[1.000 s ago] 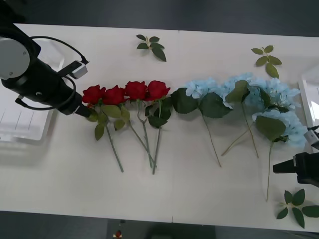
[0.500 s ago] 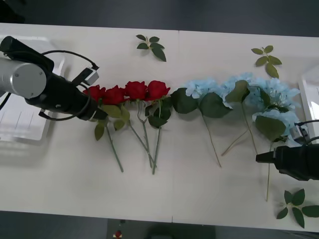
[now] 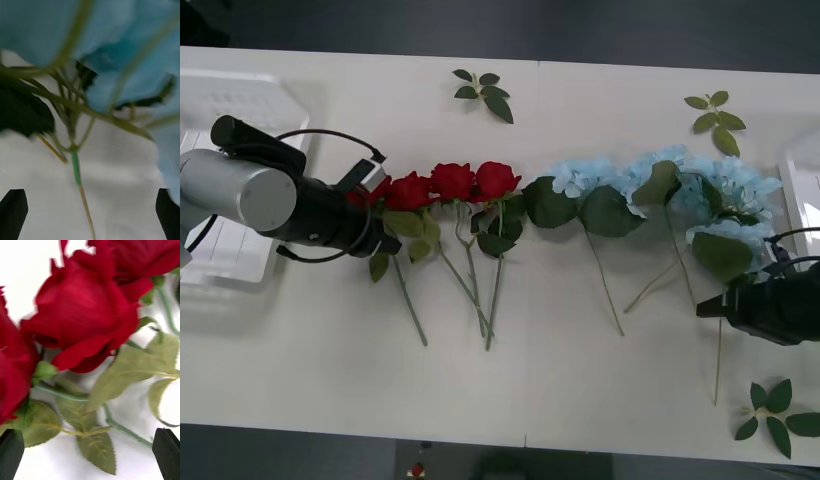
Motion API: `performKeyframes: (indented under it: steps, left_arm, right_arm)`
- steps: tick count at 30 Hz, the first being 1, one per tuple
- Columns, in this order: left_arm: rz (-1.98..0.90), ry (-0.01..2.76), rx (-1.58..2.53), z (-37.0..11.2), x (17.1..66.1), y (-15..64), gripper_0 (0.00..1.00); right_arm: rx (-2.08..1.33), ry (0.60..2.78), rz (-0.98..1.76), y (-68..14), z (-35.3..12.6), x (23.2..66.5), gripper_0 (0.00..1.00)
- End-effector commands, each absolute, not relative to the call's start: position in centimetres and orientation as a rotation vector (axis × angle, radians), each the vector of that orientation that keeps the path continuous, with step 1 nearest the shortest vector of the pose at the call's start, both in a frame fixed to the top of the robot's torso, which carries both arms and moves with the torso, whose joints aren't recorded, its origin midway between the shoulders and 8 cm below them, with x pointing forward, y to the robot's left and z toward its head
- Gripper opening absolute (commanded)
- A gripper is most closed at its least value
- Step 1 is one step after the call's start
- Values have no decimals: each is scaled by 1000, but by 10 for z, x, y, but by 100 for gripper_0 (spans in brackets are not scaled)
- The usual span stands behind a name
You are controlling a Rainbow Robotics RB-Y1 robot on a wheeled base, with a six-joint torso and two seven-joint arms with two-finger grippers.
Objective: Put the red flowers into the right box and the blue flowers into the left box
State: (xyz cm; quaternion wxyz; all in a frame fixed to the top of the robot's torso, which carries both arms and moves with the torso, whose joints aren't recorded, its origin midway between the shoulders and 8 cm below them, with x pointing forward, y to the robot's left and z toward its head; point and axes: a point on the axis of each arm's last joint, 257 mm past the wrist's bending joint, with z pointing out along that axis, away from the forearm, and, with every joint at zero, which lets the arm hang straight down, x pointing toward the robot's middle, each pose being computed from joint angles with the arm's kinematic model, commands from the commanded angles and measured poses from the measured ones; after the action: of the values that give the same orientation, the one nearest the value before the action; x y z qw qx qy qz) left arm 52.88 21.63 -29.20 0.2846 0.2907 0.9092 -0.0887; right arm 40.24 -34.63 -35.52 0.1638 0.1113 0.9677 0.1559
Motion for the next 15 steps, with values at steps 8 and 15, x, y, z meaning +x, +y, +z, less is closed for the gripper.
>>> performKeyframes:
  steps: [8,15]
  left_arm:
    - [-215,2371,703,-299,546,214,100]
    - [-204,2325,714,-310,551,206,100]
  right_arm:
    - [280,2729,436,-331,-357,416,100]
    - [236,2739,386,-337,-366,414,9]
